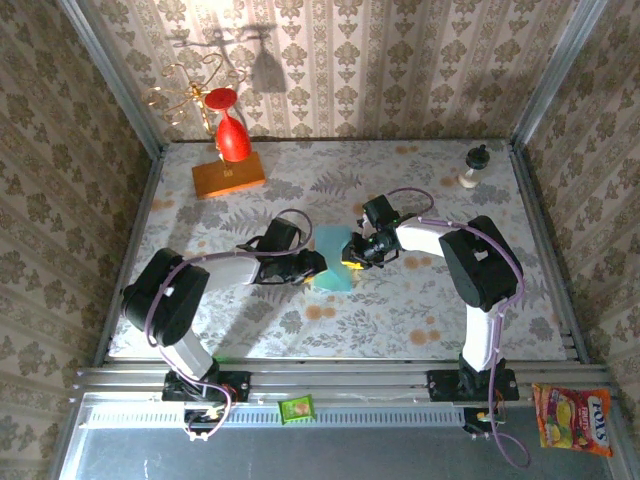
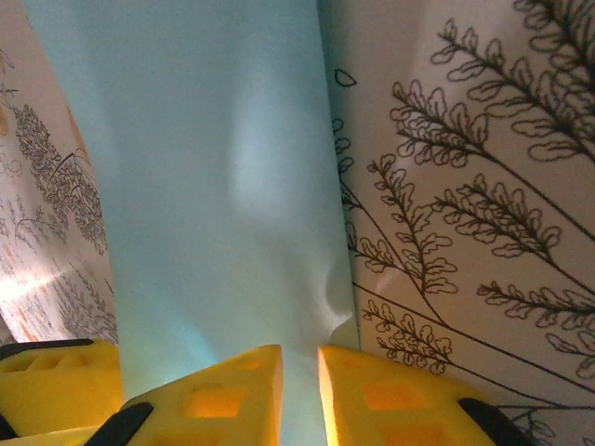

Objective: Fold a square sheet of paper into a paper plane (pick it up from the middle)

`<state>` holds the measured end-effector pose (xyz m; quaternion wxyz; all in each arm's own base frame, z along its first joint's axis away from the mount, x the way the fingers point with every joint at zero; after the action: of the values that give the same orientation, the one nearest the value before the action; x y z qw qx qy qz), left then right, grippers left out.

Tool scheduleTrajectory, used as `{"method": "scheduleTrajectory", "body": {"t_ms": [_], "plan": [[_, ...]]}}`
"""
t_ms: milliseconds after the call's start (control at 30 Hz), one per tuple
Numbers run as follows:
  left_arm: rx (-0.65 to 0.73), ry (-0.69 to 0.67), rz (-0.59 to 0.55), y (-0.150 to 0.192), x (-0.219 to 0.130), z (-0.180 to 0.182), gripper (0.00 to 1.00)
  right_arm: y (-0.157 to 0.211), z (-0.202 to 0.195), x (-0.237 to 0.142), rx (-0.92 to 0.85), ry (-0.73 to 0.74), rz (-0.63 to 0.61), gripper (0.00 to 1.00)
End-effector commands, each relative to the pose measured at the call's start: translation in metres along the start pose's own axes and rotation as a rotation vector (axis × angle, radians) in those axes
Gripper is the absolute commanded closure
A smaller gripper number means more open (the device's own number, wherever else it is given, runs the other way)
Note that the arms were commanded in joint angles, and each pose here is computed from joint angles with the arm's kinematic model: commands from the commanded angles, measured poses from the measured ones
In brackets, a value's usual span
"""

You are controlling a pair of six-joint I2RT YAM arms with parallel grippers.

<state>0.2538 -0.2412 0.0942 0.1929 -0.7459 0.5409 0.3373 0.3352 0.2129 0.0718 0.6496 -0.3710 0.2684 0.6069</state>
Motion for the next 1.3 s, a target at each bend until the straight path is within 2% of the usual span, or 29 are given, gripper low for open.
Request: {"method": "scheduleTrajectory", "body": {"t_ms": [0, 233, 1000, 1267], "plan": [[-0.029, 0.05, 0.027, -0.002, 0.004, 0.002, 0.62, 0.012, -0.023, 0.013, 0.044, 0.086, 0.057, 0.78], [-0.057, 0.139, 0.029, -0.014, 0.001, 0.001, 0.63, 0.012, -0.023, 0.012, 0.043, 0.089, 0.055, 0.78], [-0.052, 0.152, 0.046, -0.04, 0.007, 0.007, 0.8, 0.009, -0.022, 0.011, 0.039, 0.086, 0.044, 0.77], [-0.054, 0.194, 0.081, -0.039, 0.011, 0.004, 0.82, 0.007, -0.02, 0.009, 0.032, 0.082, 0.04, 0.77]]}}
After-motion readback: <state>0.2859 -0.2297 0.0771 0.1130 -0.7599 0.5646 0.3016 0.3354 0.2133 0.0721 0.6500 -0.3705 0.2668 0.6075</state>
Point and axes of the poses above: each hand's point on the last joint's axis, 136 mm out from that joint toward the fingers, its own x axis out along the fingers, its own z axis along the line the jaws close on, y = z × x, the point moved 7 cm from there along -x, back along the fingers, and after that the axes turned 14 degrees about -x, right-handed, at the moved point
